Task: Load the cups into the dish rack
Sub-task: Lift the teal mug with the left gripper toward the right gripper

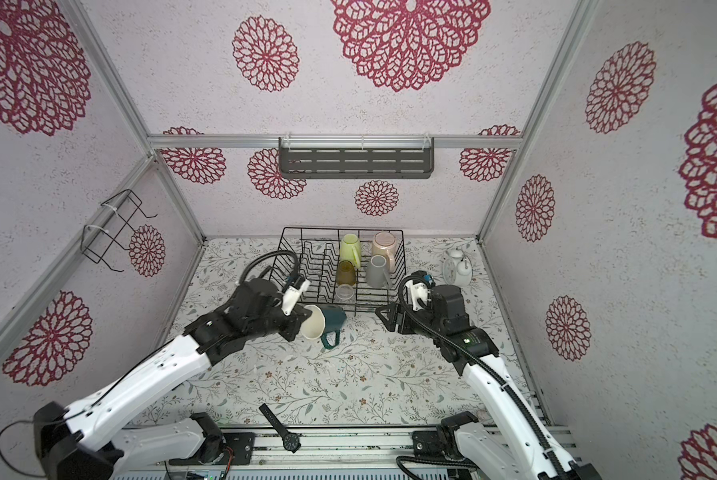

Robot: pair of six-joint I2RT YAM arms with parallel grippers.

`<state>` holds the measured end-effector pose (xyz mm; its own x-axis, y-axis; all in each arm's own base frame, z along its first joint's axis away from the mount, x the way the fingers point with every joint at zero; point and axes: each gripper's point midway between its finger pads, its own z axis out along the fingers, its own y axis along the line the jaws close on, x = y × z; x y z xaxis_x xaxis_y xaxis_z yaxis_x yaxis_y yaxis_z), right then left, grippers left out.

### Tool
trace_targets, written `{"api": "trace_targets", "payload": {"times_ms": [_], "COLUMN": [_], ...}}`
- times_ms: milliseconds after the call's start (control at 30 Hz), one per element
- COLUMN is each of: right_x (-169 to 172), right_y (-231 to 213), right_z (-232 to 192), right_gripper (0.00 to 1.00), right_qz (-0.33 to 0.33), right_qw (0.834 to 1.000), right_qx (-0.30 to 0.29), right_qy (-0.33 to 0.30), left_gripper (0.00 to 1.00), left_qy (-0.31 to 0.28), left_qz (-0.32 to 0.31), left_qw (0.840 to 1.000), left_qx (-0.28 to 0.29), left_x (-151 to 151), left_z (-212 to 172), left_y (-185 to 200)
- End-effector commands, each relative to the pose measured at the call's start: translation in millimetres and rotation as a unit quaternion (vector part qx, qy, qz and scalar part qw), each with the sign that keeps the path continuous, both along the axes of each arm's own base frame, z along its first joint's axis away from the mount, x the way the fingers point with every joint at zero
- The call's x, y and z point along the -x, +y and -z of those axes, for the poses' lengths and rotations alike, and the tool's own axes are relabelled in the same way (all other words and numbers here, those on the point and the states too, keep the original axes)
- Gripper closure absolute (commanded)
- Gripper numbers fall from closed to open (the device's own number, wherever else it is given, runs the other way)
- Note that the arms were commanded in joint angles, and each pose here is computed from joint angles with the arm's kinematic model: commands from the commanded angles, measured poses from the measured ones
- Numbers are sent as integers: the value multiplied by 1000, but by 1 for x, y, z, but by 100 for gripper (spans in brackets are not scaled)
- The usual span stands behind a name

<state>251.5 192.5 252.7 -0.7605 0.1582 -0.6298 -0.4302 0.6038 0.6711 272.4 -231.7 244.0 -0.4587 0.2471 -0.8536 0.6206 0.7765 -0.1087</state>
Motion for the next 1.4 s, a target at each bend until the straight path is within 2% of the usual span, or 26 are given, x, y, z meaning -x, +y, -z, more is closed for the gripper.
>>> {"api": "trace_targets", "payload": {"times_ms": [0, 67, 167, 333, 533, 700, 800, 933, 1100, 1267, 1367], "right_x": [33, 37, 48, 51, 45, 48, 49, 50, 51, 48, 49], "right_y": [41, 51, 69, 92, 95, 95, 96, 101, 110, 115, 119], "right_z": [-51, -57, -69, -78, -84, -112, -118, -120, -120, -120, -121], "right_gripper": [22, 22, 17, 17, 22, 45, 59, 58, 46, 46, 50], "right_qz": [-154, -164, -186, -202, -197, -214, -226, -235, -247, -251, -258], "right_qw": [978, 974, 964, 953, 949, 926, 916, 913, 912, 911, 909], "right_qx": [-139, -158, -189, -222, -242, -308, -328, -331, -324, -324, -323], "right_qy": [-9, -6, -1, 33, 40, 32, 38, 37, 43, 47, 49], "left_gripper": [100, 100, 100, 100, 100, 100, 100, 100, 100, 100, 100], "left_qy": [-175, -214, -249, -266, -255, -252, -246, -235, -225, -224, -219], "left_qz": [-12, -52, -67, -40, -3, 5, 1, 15, 15, 6, 13], "left_qw": [978, 965, 951, 935, 926, 921, 918, 921, 926, 925, 926], "left_qx": [117, 146, 170, 231, 278, 298, 311, 310, 303, 308, 307], "left_x": [-11, -16, -19, -18, -14, -13, -13, -13, -14, -15, -17], "left_z": [-76, -94, -112, -136, -145, -143, -142, -139, -137, -139, -136], "left_y": [-2, 13, 19, 10, 0, -3, -2, -8, -9, -7, -12]}}
